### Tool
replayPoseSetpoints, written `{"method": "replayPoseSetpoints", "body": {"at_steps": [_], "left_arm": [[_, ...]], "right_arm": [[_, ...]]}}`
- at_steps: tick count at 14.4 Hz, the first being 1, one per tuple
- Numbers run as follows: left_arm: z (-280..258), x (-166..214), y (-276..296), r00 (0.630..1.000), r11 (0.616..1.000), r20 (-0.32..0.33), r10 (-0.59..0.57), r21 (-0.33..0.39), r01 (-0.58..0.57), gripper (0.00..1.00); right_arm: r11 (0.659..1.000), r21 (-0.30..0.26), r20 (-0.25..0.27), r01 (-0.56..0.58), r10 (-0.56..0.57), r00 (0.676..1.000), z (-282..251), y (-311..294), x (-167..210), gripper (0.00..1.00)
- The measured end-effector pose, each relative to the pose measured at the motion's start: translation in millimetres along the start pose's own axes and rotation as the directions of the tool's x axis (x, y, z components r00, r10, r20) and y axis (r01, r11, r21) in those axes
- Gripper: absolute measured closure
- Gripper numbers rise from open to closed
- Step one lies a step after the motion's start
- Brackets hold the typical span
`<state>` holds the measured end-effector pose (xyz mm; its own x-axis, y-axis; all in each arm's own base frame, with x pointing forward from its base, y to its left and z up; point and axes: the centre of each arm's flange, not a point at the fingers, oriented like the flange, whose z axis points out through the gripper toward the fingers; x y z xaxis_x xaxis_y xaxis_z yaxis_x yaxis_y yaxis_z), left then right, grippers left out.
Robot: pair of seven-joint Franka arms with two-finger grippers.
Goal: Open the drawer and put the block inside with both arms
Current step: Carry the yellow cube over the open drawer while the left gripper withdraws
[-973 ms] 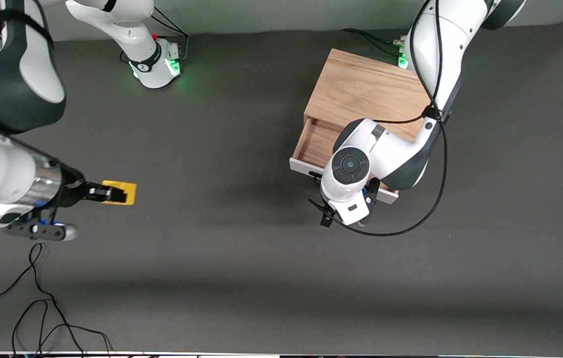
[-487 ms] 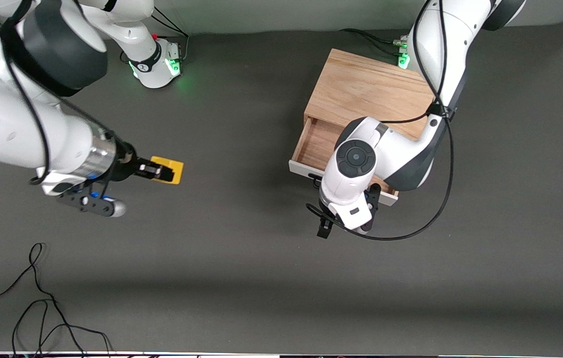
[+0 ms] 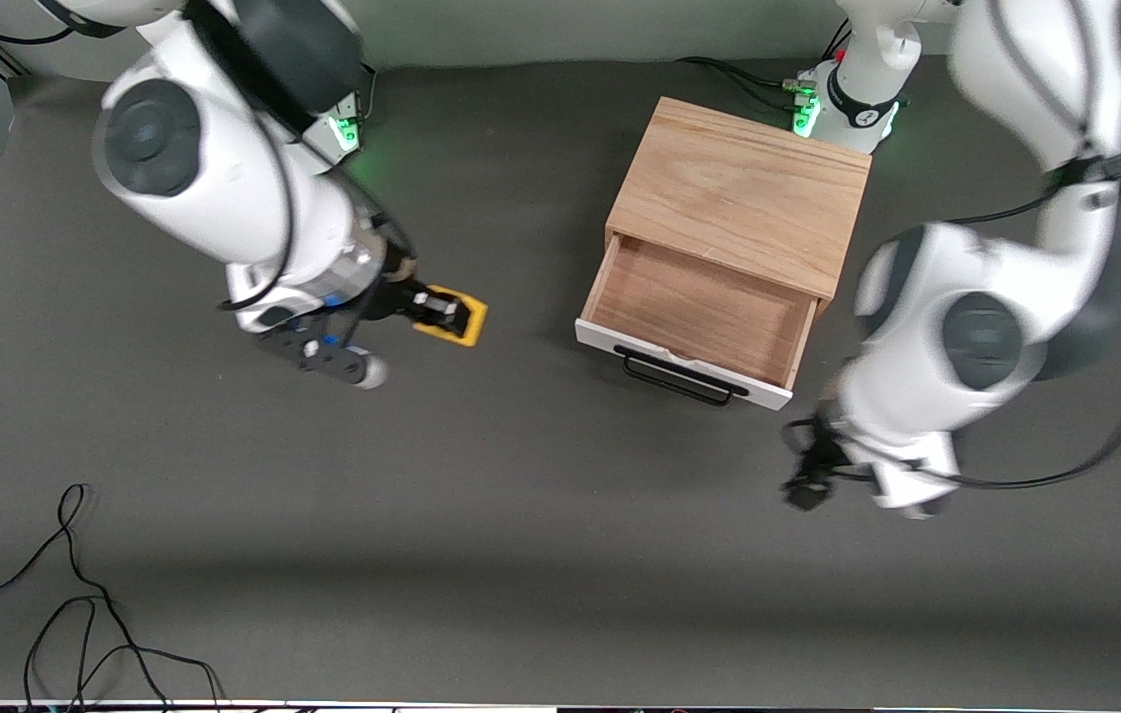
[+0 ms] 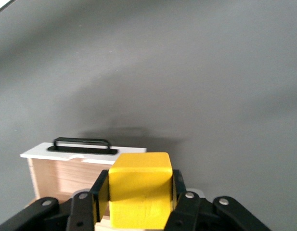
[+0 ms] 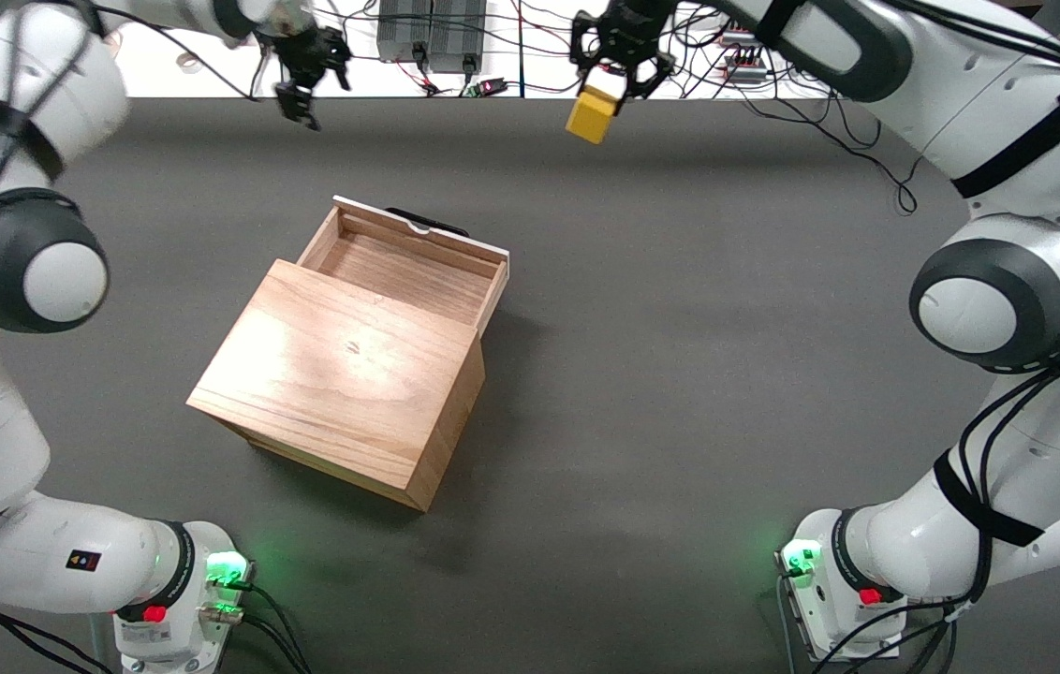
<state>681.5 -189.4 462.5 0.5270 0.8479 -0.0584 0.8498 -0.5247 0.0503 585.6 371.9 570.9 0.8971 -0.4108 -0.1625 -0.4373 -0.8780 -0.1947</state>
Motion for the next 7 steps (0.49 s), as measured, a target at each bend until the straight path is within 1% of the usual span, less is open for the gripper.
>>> {"method": "replayPoseSetpoints", "body": {"at_steps": [2,4,5,7], "left_arm": [[-26,39,-29,0.993,0.993,0.036,0.110,0.036,-0.111,0.00],[-48,74,-60,0.972,0.971,0.067,0.227,0.063,-0.231,0.00],[-58,90,-75,0.953,0.952,0.085,0.290,0.073,-0.297,0.00],[-79,117,-107,0.897,0.897,0.130,0.422,0.084,-0.434,0.00]], "right_arm": [[0.999,0.024,-0.032,-0.046,0.047,0.998,21,-23,-16,0.45],[0.996,0.045,-0.060,-0.078,0.081,0.995,49,-48,-35,0.45],[0.994,0.061,-0.067,-0.092,0.096,0.993,63,-59,-45,0.45],[0.992,0.077,-0.084,-0.105,0.111,0.990,86,-79,-69,0.45]]}}
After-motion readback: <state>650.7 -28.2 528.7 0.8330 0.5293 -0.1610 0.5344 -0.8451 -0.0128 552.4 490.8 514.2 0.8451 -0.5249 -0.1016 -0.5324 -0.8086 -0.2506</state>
